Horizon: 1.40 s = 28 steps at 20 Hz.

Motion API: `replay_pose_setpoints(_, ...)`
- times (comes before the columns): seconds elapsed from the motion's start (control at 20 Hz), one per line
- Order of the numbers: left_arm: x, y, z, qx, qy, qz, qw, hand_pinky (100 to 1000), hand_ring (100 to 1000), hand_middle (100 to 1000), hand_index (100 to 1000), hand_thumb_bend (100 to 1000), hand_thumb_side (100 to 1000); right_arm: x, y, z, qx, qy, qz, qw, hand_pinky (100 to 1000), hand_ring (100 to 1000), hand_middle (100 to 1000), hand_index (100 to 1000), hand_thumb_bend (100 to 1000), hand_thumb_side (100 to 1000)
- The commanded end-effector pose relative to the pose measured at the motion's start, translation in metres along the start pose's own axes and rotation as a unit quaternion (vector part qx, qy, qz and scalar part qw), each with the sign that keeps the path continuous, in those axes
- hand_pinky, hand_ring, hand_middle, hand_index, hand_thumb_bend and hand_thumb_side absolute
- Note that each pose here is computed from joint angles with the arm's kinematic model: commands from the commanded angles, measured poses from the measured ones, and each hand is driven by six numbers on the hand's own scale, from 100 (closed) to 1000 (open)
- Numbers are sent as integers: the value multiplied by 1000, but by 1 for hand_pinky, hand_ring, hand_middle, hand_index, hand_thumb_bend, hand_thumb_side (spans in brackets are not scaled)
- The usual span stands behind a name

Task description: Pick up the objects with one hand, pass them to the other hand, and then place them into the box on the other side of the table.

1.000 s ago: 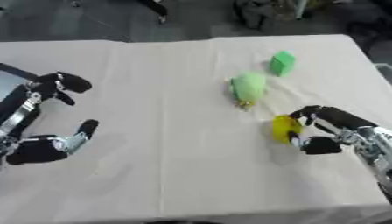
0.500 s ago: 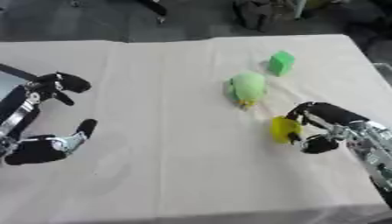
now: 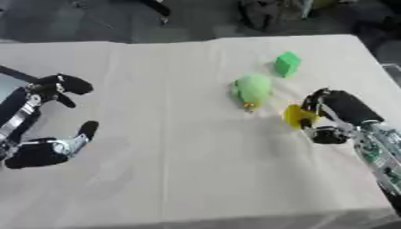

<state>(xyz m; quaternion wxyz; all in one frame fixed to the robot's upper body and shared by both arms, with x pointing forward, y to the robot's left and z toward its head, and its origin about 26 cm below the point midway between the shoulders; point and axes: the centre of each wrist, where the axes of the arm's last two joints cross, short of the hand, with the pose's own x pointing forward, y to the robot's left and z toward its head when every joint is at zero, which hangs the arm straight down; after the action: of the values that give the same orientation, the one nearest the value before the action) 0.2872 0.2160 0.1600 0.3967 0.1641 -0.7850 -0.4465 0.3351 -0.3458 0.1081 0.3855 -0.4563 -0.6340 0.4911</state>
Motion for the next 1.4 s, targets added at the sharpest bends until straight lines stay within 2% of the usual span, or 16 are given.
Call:
replay_pose_setpoints(0.05, 0, 9, 0, 10, -1, -2, 1000, 642, 804, 761, 804, 215, 391, 18, -29, -11, -76, -46, 8, 996, 565, 482, 413, 342, 100, 100)
replay_pose_setpoints(0.2, -1, 11, -2, 13, 0, 1, 1000, 642, 818, 763, 803, 217, 388, 47, -49, -20, -115, -106, -14, 988, 560, 482, 413, 340, 100, 100)
replay_pose_setpoints(0.4, 1, 14, -5, 12, -4, 1, 1000, 644, 834, 766, 806, 236, 386, 89, -73, -32, -137, -198, -49, 969, 560, 482, 413, 341, 100, 100)
replay_pose_setpoints(0.6, 3, 16, -9, 11, -9, -10, 1000, 654, 928, 775, 812, 293, 388, 126, -88, -43, -133, -275, -84, 948, 556, 482, 415, 341, 100, 100)
replay_pose_setpoints(0.65, 3, 17, -10, 12, -10, -13, 1000, 663, 992, 791, 815, 323, 396, 131, -89, -45, -129, -286, -90, 945, 556, 482, 415, 341, 100, 100)
replay_pose_setpoints(0.7, 4, 17, -11, 13, -10, -17, 1000, 663, 992, 791, 815, 323, 396, 137, -91, -48, -126, -299, -96, 941, 556, 482, 415, 341, 100, 100)
replay_pose_setpoints(0.85, 5, 19, -14, 16, -12, -31, 999, 698, 1000, 857, 822, 407, 399, 155, -92, -55, -114, -336, -109, 929, 555, 482, 416, 341, 100, 100)
replay_pose_setpoints(1.0, 8, 20, -18, 16, -19, -40, 999, 710, 1000, 888, 823, 435, 402, 168, -93, -60, -105, -365, -119, 917, 554, 481, 416, 341, 100, 100)
replay_pose_setpoints(1.4, 15, 21, -27, 18, -38, -36, 998, 707, 1000, 889, 819, 424, 404, 198, -94, -70, -90, -419, -137, 893, 552, 481, 416, 340, 100, 100)
